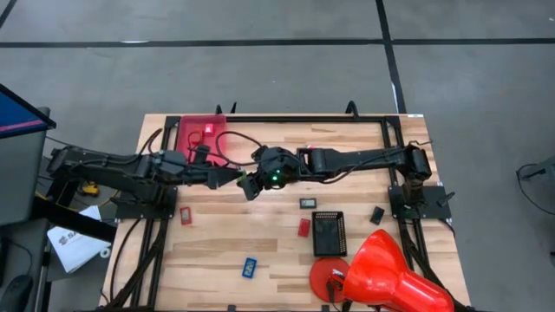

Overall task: Pick & Place Office items
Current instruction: Put the green charger adapter into the pink bin

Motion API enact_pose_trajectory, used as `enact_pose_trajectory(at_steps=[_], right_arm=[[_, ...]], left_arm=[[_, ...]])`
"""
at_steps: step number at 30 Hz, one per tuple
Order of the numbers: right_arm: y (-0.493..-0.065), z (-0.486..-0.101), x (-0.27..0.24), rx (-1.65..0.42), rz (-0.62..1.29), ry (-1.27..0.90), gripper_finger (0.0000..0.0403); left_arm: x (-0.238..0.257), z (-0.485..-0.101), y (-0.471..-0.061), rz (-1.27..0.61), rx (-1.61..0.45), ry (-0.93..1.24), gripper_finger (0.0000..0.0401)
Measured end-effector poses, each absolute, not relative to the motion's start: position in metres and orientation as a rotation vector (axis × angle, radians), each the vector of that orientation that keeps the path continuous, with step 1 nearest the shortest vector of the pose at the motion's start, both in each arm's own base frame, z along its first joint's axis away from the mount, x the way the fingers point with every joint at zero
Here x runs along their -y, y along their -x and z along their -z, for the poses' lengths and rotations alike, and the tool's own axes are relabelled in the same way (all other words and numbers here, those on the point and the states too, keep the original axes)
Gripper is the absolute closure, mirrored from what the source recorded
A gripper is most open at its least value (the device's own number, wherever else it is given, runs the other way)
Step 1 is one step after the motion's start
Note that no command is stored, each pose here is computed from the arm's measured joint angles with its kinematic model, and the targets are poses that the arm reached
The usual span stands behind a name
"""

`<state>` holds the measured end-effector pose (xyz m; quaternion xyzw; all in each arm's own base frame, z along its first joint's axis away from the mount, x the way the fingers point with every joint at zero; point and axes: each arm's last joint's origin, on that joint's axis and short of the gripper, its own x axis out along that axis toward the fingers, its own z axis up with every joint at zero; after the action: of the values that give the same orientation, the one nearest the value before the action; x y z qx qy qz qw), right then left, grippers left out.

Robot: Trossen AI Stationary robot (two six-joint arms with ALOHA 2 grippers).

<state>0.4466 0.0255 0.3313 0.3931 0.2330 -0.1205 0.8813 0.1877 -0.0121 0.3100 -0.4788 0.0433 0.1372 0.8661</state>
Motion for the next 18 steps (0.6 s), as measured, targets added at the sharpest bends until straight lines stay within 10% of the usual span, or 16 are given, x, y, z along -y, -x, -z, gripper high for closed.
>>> enact_pose_trajectory(at_steps=[18], right_arm=[[-0.447,-0.332,-0.022,-0.479,0.249,-0.796,0.0272]], left_arm=[[0.004,-0.305,-0.200,-0.289,-0.097,1.025,0.0256]])
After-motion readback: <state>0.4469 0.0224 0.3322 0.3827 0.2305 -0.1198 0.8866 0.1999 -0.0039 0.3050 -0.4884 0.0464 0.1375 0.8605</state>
